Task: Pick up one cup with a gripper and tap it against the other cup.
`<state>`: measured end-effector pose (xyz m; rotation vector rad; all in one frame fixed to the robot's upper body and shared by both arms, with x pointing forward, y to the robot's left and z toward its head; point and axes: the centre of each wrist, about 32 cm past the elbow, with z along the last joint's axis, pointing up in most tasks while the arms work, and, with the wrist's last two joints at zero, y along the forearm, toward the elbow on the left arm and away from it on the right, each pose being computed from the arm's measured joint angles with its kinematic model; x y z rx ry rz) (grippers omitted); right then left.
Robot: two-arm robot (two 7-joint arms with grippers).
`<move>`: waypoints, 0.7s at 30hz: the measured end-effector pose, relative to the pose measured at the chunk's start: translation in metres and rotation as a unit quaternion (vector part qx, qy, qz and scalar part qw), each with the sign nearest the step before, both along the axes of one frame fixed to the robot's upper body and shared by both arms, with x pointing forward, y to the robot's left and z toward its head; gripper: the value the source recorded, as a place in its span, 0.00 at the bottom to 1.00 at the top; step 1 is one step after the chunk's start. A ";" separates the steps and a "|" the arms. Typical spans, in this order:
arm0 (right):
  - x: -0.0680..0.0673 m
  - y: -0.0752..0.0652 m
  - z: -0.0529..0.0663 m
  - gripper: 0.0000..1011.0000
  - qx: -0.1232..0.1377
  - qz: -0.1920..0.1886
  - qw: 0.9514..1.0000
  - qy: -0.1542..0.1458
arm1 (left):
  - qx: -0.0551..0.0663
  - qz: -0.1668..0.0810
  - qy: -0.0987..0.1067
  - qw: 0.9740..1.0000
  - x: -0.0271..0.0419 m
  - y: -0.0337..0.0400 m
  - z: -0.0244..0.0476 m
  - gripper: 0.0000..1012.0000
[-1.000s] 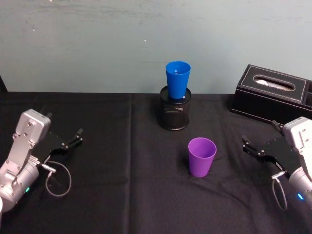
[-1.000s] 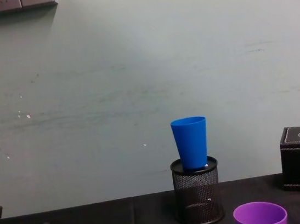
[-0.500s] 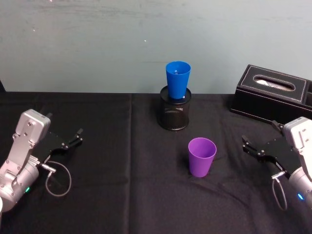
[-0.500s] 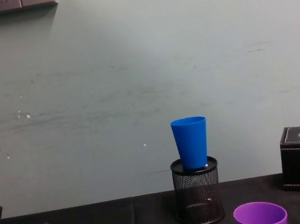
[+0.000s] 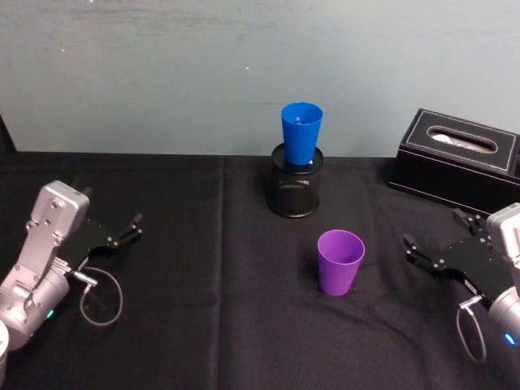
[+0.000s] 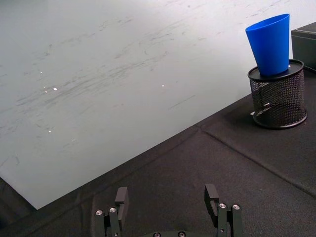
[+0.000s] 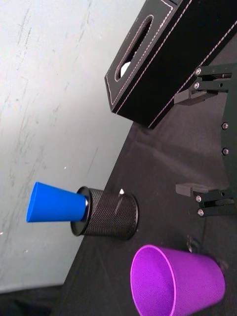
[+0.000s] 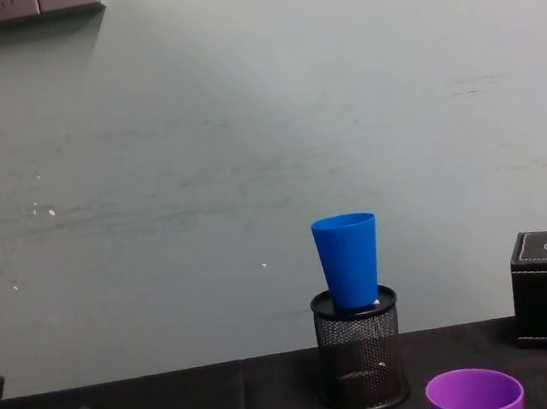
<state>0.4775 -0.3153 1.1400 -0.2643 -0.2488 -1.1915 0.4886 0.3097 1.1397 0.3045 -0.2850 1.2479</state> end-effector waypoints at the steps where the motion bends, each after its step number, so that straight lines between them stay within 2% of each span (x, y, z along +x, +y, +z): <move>1: -0.001 0.000 0.000 0.99 0.002 0.002 1.000 0.000 | 0.000 0.000 0.000 1.000 0.0000 0.0000 0.0000 1.00; 6: -0.007 -0.001 -0.005 0.99 0.031 0.020 0.999 0.003 | 0.000 0.000 0.000 1.000 0.0000 0.0000 0.0000 1.00; 12: -0.011 -0.002 -0.011 0.99 0.052 0.039 0.998 0.009 | 0.000 0.000 0.000 1.000 0.0000 0.0000 0.0000 1.00; 21: -0.017 0.002 -0.019 0.99 0.090 0.075 0.993 0.016 | 0.000 0.000 0.000 1.000 0.0000 0.0000 0.0000 1.00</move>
